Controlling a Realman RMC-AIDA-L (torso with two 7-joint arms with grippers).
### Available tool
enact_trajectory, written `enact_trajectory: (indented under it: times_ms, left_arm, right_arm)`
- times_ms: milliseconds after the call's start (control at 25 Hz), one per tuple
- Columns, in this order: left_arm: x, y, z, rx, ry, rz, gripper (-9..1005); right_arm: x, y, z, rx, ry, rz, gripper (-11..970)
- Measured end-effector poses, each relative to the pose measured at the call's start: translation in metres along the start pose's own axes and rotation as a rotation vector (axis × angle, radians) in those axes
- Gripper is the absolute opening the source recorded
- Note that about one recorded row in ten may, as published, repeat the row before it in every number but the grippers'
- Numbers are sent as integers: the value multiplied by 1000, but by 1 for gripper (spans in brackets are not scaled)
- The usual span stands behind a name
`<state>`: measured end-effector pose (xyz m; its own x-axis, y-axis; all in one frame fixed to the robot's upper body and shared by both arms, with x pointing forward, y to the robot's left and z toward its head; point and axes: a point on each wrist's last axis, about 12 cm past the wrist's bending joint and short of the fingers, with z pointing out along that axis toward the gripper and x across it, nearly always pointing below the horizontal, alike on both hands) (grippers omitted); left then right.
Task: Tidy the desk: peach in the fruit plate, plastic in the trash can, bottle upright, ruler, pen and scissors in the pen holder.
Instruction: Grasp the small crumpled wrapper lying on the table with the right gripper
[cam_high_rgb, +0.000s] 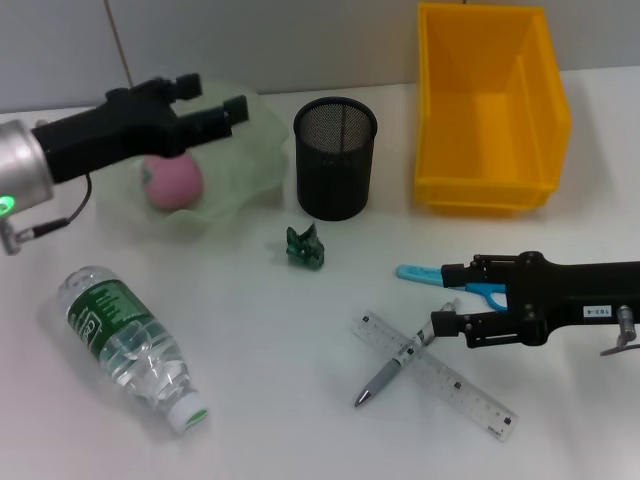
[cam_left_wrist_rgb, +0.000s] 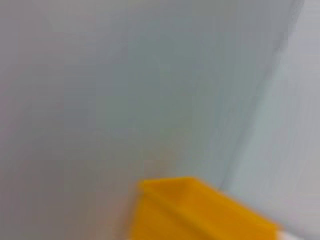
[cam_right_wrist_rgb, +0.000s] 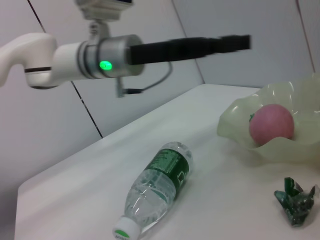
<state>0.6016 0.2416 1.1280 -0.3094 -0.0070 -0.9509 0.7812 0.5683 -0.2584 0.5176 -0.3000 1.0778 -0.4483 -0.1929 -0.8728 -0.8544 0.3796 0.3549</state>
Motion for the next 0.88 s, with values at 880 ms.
enact_trajectory:
  times_ms: [880]
  left_arm:
    - [49,-52,-40,472,352,70,850]
  right_arm:
    - [-26,-6,-6,6,73,23,815]
